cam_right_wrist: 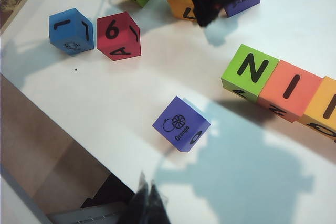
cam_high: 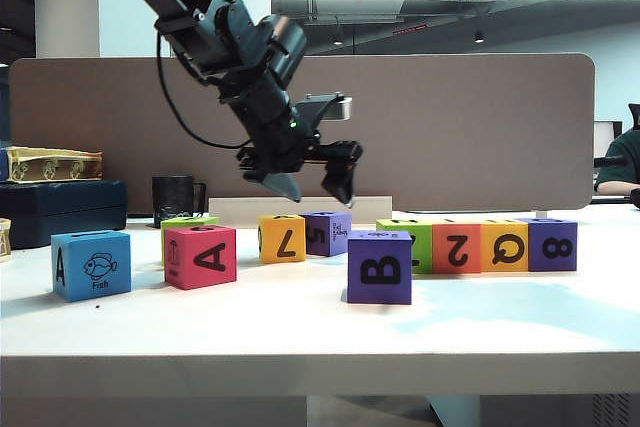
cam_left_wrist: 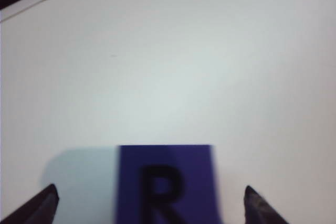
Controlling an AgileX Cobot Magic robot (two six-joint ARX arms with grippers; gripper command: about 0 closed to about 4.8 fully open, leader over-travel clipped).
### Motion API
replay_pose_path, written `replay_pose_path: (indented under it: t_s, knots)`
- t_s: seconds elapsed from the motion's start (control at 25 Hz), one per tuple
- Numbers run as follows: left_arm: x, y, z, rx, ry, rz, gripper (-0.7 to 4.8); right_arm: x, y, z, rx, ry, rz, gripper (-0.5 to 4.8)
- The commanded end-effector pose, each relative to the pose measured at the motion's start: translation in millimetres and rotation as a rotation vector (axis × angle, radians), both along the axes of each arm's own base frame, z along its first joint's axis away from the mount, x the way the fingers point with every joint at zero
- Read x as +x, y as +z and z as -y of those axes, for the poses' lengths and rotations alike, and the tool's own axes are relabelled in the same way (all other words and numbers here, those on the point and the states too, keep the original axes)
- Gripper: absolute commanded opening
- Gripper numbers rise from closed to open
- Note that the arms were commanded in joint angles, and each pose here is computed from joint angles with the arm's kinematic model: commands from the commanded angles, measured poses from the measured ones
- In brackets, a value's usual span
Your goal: Select the appropriate blocks from the scattered letter blocks on the table and arrange them in a row to spell out "LEARNING".
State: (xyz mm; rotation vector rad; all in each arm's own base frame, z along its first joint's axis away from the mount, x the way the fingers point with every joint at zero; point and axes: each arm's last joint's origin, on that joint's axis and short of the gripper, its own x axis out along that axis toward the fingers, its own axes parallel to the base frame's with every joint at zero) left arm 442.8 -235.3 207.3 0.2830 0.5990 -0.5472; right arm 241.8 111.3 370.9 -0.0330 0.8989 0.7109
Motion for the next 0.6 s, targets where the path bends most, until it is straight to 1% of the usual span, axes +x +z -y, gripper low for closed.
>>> replay_pose_path:
  t_s: [0.04, 0.2, 0.28, 0.4, 0.56, 0.6]
  knots:
    - [4.9, 2.6, -5.6, -0.013, 0.023, 0.02, 4.79, -1.0, 3.5, -0.1, 0.009, 0.002, 0.017, -0.01]
    - [3.8, 0.5, -3.4, -0.042, -0.027, -0.004, 4.79, -0.5, 3.9, -0.2, 0.011, 0.002, 0.024, -0.01]
    - [4.0, -0.5, -3.1, -0.055, -0.019, -0.013, 4.79, -0.5, 3.9, -0.2, 0.011, 0.002, 0.024, -0.01]
    - [4.3, -4.1, -3.0, -0.051, -0.016, -0.026, 4.79, -0.5, 3.9, -0.2, 0.011, 0.002, 0.024, -0.01]
    - [5.0, -15.0, -3.6, -0.026, -0.009, -0.06, 4.79, -0.4, 3.9, -0.1, 0.01, 0.0, 0.026, -0.01]
    - [5.1, -16.0, -3.5, -0.025, -0.009, -0.063, 4.69, -0.4, 3.9, -0.1, 0.01, 0.0, 0.025, -0.01]
